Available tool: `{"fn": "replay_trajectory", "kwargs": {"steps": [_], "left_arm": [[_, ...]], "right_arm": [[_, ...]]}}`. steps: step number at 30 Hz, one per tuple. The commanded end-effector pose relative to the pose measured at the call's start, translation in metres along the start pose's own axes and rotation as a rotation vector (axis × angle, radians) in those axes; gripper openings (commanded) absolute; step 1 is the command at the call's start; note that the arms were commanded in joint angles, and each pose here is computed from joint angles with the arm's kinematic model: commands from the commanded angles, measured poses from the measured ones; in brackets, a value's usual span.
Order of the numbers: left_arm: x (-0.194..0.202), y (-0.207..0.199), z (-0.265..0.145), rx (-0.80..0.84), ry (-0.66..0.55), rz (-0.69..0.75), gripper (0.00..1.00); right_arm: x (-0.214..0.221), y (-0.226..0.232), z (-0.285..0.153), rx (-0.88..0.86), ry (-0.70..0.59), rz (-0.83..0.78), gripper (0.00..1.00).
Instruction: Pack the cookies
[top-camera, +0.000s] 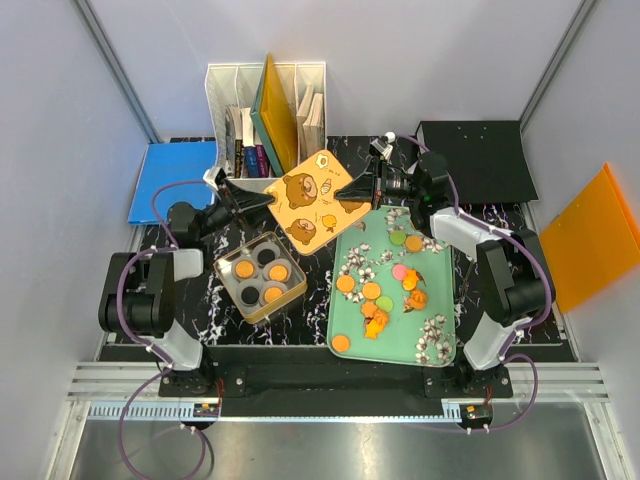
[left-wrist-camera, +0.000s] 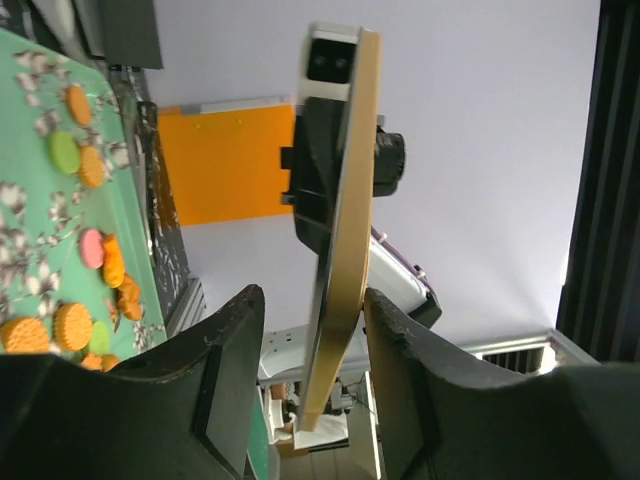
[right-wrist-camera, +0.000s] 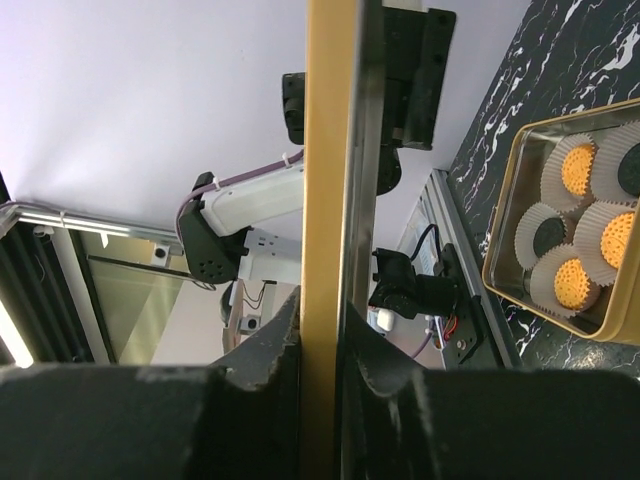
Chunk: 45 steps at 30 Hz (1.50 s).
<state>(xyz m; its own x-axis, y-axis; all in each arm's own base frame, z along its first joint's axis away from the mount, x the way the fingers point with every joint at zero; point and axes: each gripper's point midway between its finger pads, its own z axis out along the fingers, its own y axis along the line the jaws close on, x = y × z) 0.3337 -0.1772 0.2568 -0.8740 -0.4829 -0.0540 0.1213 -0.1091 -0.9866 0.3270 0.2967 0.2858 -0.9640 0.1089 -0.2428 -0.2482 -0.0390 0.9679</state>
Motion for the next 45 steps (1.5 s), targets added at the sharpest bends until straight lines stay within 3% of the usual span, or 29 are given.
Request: {"fn": "replay_trajectory", "kwargs": {"steps": [1,11,18,19,20,22,23,25,26,27,28,33,39,45], "left_arm": [[-0.007,0.008,-0.016,0.002,-0.033,0.081,0.48],[-0.03,0.013,-0.035,-0.066,-0.114,0.09,0.51],[-0.055,0.034,-0.074,-0.188,-0.301,0.04,0.48],[-0.057,0.044,-0.08,-0.237,-0.317,0.088,0.47],[-0.056,0.065,-0.09,-0.341,-0.341,-0.027,0.45],[-0.061,0.087,-0.108,-0.544,-0.388,0.1,0.43],[-0.053,0.097,-0.122,-0.699,-0.386,0.007,0.38],[-0.062,0.103,-0.151,-0.899,-0.469,0.108,0.31],[-0.055,0.103,-0.162,-0.982,-0.478,0.078,0.25],[-0.059,0.101,-0.178,-1.062,-0.538,0.102,0.1],[-0.056,0.102,-0.186,-1.106,-0.56,0.099,0.03],[-0.018,0.108,-0.242,-1.377,-0.682,0.05,0.0],[0.019,0.118,-0.247,-1.426,-0.667,0.046,0.0],[0.042,0.138,-0.242,-1.406,-0.643,-0.071,0.0]], "right_arm": [[0.005,0.04,-0.001,-0.051,0.02,-0.121,0.21],[0.008,0.032,-0.002,-0.038,0.017,-0.118,0.16],[0.012,0.014,0.0,-0.002,0.023,-0.091,0.1],[0.012,0.011,0.002,0.003,0.028,-0.088,0.09],[0.013,0.009,0.003,0.007,0.03,-0.086,0.09],[0.014,0.002,0.005,0.018,0.034,-0.073,0.07],[0.016,0.0,0.007,0.02,0.043,-0.069,0.07],[0.017,-0.007,0.009,0.029,0.05,-0.053,0.06],[0.02,-0.009,0.012,0.028,0.06,-0.047,0.05],[0.021,-0.011,0.014,0.028,0.065,-0.044,0.04],[0.021,-0.016,0.016,0.032,0.072,-0.034,0.04],[0.03,-0.032,0.031,0.037,0.113,0.001,0.02],[0.032,-0.057,0.045,0.035,0.134,0.068,0.01],[0.023,-0.077,0.055,0.007,0.118,0.123,0.0]]}}
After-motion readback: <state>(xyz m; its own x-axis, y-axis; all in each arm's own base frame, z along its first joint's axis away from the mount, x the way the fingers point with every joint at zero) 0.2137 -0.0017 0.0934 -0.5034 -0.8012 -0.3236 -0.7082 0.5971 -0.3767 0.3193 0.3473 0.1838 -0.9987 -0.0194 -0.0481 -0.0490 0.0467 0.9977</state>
